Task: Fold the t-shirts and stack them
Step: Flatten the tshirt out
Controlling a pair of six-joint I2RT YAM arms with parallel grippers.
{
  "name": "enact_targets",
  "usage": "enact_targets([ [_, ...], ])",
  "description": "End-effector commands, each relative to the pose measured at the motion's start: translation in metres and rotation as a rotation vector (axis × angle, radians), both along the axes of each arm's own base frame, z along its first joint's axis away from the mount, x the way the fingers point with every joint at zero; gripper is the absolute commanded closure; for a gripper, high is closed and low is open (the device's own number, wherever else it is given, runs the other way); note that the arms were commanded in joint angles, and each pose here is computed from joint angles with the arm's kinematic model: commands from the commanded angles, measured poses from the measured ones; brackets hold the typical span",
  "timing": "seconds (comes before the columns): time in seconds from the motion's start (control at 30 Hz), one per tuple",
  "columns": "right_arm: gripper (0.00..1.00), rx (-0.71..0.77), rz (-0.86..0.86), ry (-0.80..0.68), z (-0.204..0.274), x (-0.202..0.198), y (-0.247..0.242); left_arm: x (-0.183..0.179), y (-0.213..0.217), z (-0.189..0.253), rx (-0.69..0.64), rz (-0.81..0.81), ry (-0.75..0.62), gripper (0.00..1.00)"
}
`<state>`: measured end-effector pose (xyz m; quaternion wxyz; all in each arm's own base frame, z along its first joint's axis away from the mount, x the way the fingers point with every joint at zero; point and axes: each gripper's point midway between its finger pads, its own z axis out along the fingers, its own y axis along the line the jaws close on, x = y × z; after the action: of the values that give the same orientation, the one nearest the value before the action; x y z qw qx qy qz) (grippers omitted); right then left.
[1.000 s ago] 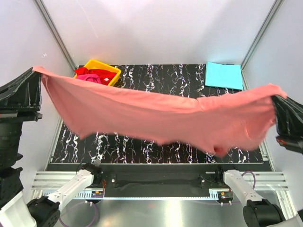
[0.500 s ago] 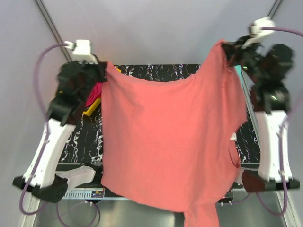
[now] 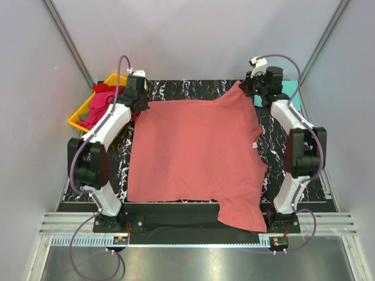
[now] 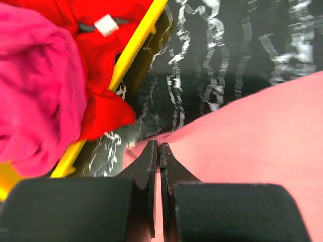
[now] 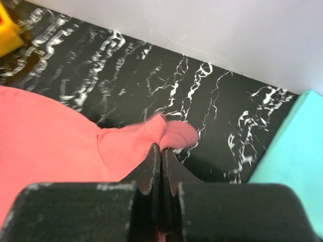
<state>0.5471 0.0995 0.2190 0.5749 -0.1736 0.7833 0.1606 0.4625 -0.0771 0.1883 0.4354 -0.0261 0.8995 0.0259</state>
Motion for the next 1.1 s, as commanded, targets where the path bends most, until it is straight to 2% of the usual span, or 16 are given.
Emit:
enact_targets([
  [0.0,1.00,-0.012,0.023,-0.171,0.025,0.051,0.004,0.046,-0.003,0.030,-0.059,-0.043,-0.126,1.00],
  [0.07,1.00,-0.011,0.022,-0.138,0.001,0.069,0.006,0.064,-0.005,0.031,-0.072,-0.081,-0.148,1.00],
  [0.1,1.00,-0.011,0.024,-0.163,0.010,0.078,0.006,0.073,-0.002,0.024,-0.066,-0.079,-0.145,1.00],
  [0.13,1.00,-0.012,0.023,-0.149,0.004,0.083,0.006,0.081,-0.001,0.036,-0.063,-0.085,-0.173,1.00],
  [0.17,1.00,-0.015,0.028,-0.123,-0.012,0.090,0.008,0.086,0.001,0.034,-0.044,-0.092,-0.170,1.00],
  [0.2,1.00,-0.024,0.037,-0.146,-0.003,0.097,0.008,0.091,0.006,0.024,-0.032,-0.086,-0.150,1.00],
  [0.27,1.00,-0.034,0.042,-0.117,-0.018,0.103,0.009,0.100,0.011,0.029,-0.016,-0.083,-0.162,1.00],
  [0.67,1.00,-0.103,0.043,-0.209,-0.006,0.146,0.005,0.121,0.030,0.014,0.003,-0.053,-0.153,1.00],
  [0.93,1.00,-0.091,0.059,-0.195,-0.008,0.145,0.009,0.126,0.037,0.009,0.057,-0.087,-0.154,1.00],
  [0.97,1.00,-0.099,0.037,-0.169,-0.016,0.142,0.005,0.127,0.036,0.012,0.057,-0.096,-0.164,1.00],
  [1.0,1.00,-0.103,0.017,-0.186,0.000,0.137,0.001,0.126,0.033,0.012,0.050,-0.115,-0.167,1.00],
  [1.07,1.00,-0.121,-0.032,-0.147,-0.013,0.126,-0.008,0.125,0.031,0.014,0.057,-0.142,-0.171,1.00],
])
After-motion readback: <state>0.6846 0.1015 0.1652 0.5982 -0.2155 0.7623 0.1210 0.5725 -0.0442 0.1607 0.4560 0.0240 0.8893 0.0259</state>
